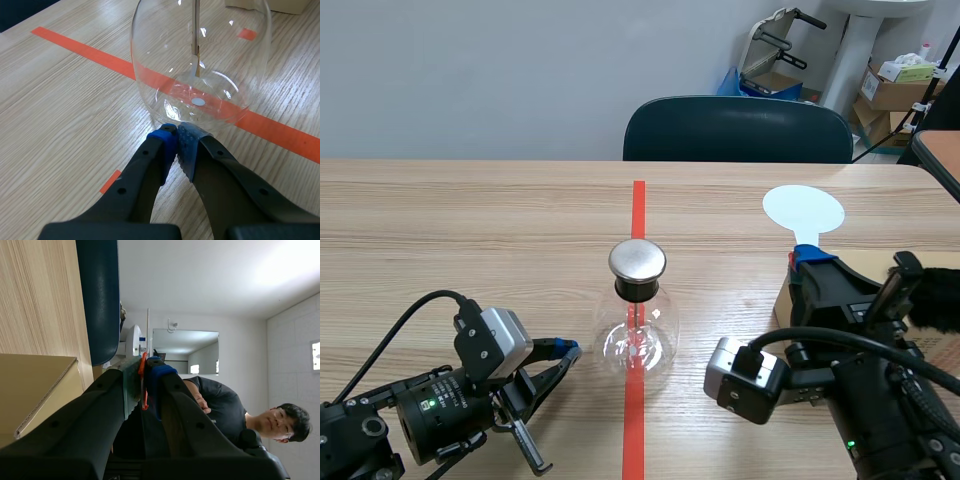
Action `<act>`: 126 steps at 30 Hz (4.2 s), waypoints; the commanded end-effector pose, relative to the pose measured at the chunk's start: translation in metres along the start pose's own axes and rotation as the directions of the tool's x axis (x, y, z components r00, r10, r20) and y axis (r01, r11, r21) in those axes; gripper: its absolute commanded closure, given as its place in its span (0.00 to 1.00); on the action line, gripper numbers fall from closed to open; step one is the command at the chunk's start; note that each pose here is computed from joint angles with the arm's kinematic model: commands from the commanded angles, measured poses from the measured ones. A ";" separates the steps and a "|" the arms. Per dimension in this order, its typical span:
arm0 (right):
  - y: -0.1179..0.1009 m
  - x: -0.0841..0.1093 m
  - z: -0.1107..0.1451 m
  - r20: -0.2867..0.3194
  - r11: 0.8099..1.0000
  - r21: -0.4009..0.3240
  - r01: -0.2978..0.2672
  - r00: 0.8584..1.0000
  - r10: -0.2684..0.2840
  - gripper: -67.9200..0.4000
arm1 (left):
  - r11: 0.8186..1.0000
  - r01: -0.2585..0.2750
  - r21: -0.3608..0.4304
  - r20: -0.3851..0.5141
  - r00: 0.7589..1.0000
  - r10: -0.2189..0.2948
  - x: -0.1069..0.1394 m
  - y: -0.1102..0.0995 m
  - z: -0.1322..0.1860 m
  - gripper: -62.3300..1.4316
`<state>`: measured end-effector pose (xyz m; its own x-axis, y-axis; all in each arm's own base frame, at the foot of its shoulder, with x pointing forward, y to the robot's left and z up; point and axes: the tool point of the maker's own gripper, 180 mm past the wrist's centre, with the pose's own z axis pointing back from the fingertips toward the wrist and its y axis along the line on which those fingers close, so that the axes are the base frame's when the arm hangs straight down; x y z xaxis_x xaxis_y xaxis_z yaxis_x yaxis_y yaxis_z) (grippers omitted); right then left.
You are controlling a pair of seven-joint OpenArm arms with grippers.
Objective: Do the electroscope experiment
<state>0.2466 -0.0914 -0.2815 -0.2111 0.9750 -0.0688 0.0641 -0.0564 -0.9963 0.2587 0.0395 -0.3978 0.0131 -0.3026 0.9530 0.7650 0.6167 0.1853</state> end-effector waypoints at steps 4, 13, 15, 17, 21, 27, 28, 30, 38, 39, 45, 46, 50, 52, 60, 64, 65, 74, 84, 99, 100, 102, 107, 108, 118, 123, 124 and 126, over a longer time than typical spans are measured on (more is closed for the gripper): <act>-0.009 -0.004 -0.003 -0.005 0.999 -0.032 -0.006 1.000 0.005 0.98 | 1.000 0.004 0.010 0.033 0.999 -0.004 0.009 0.005 -0.002 0.91; -0.009 -0.003 -0.003 -0.001 0.999 -0.032 -0.006 1.000 0.006 0.98 | 1.000 0.004 0.010 0.033 0.999 -0.004 0.009 0.005 -0.002 0.91; -0.009 -0.003 -0.003 -0.001 0.999 -0.033 -0.006 1.000 0.006 0.98 | 1.000 0.004 0.010 0.033 0.999 -0.004 0.009 0.005 -0.002 0.91; -0.009 -0.003 -0.003 -0.001 0.999 -0.033 -0.006 1.000 0.006 0.98 | 1.000 0.004 0.010 0.033 0.999 -0.004 0.009 0.005 -0.002 0.91; -0.009 -0.003 -0.003 -0.001 0.999 -0.033 -0.006 1.000 0.006 0.98 | 1.000 0.004 0.010 0.033 0.999 -0.004 0.009 0.005 -0.002 0.91; -0.009 -0.003 -0.003 -0.002 0.999 -0.033 -0.006 1.000 0.006 0.98 | 1.000 0.004 0.010 0.032 0.999 -0.004 0.009 0.005 -0.002 0.91; -0.009 -0.003 -0.003 -0.002 0.999 -0.033 -0.006 1.000 0.006 0.98 | 1.000 0.004 0.010 0.032 0.999 -0.004 0.009 0.005 -0.002 0.91; -0.009 -0.003 -0.003 -0.002 0.999 -0.033 -0.006 1.000 0.006 0.98 | 1.000 0.004 0.010 0.033 0.999 -0.004 0.009 0.005 -0.002 0.91; -0.009 -0.003 -0.003 -0.001 0.999 -0.033 -0.006 1.000 0.006 0.98 | 1.000 0.008 0.010 0.044 0.999 -0.009 0.011 0.006 0.000 0.90; -0.009 -0.003 -0.003 -0.002 0.999 -0.033 -0.006 1.000 0.006 0.98 | 1.000 0.010 0.010 0.051 0.999 -0.010 0.012 0.007 0.000 0.89; -0.009 -0.003 -0.003 -0.002 0.999 -0.033 -0.006 1.000 0.006 0.98 | 1.000 0.014 0.015 0.090 0.996 -0.015 0.018 0.012 0.006 0.53; -0.009 -0.003 -0.003 -0.001 0.999 -0.033 -0.006 1.000 0.006 0.98 | 1.000 0.014 0.016 0.089 0.996 -0.016 0.018 0.012 0.006 0.44; -0.014 -0.001 -0.002 0.012 0.998 -0.061 -0.003 1.000 0.004 0.98 | 1.000 0.021 0.014 0.080 0.997 -0.022 0.015 0.015 0.009 0.30; -0.019 0.002 0.004 0.036 0.996 -0.093 0.003 0.999 0.000 0.98 | 1.000 0.025 0.012 0.083 0.996 -0.026 0.016 0.016 0.011 0.30; -0.014 -0.005 0.039 0.074 0.997 -0.070 0.034 0.997 -0.028 0.97 | 1.000 0.008 -0.021 0.110 0.994 -0.005 0.017 0.011 0.023 0.30; -0.012 -0.020 0.051 0.066 0.998 -0.051 0.045 0.997 -0.042 0.97 | 0.999 0.003 -0.050 0.140 0.990 0.004 0.022 0.003 0.037 0.30; -0.012 -0.024 0.054 0.065 0.998 -0.050 0.045 0.997 -0.042 0.97 | 0.998 0.003 -0.060 0.149 0.989 0.006 0.024 0.001 0.041 0.30; 0.004 -0.043 0.066 0.099 0.999 -0.013 0.029 0.995 -0.028 0.97 | 0.990 -0.030 -0.140 0.150 0.987 0.051 0.039 -0.024 0.082 0.30; 0.032 -0.052 0.057 0.085 0.999 0.025 0.038 0.996 -0.040 0.97 | 0.964 -0.119 -0.237 0.141 0.978 0.155 0.079 -0.036 0.115 0.30; 0.059 -0.053 0.062 0.081 0.994 0.105 0.004 0.997 -0.012 0.97 | 0.929 -0.213 -0.302 0.151 0.952 0.267 0.125 -0.023 0.135 0.30; 0.059 -0.053 0.062 0.081 0.994 0.105 0.004 0.997 -0.012 0.97 | 0.927 -0.217 -0.305 0.151 0.950 0.272 0.127 -0.023 0.135 0.30; 0.059 -0.053 0.061 0.079 0.994 0.105 0.004 0.997 -0.012 0.97 | 0.926 -0.221 -0.308 0.151 0.949 0.276 0.128 -0.022 0.136 0.30; 0.059 -0.058 0.061 0.051 0.994 0.105 0.003 0.999 -0.009 0.96 | 0.925 -0.213 -0.315 0.142 0.953 0.267 0.127 -0.022 0.137 0.30; 0.059 -0.058 0.061 0.052 0.994 0.105 0.003 0.999 -0.009 0.91 | 0.925 -0.208 -0.318 0.144 0.954 0.263 0.128 -0.023 0.138 0.30; 0.060 -0.056 0.061 0.063 0.994 0.110 -0.006 0.998 -0.001 0.04 | 0.922 -0.159 -0.352 0.162 0.960 0.227 0.130 -0.030 0.141 0.30; 0.060 -0.056 0.061 0.063 0.994 0.110 -0.007 0.998 0.000 0.00 | 0.922 -0.158 -0.353 0.162 0.960 0.227 0.130 -0.030 0.141 0.30; 0.060 -0.056 0.061 0.063 0.994 0.110 -0.006 0.998 -0.001 0.00 | 0.922 -0.158 -0.353 0.162 0.960 0.226 0.130 -0.030 0.141 0.30; 0.060 -0.056 0.061 0.063 0.994 0.110 -0.006 0.998 -0.001 0.00 | 0.922 -0.158 -0.353 0.170 0.958 0.229 0.131 -0.029 0.141 0.30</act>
<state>0.1972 -0.1618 -0.3549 -0.2704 0.9622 -0.0324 -0.1173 -0.0663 -0.9909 0.1457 0.0866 -0.2534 0.0945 -0.0606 0.9937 0.9294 0.3631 -0.0662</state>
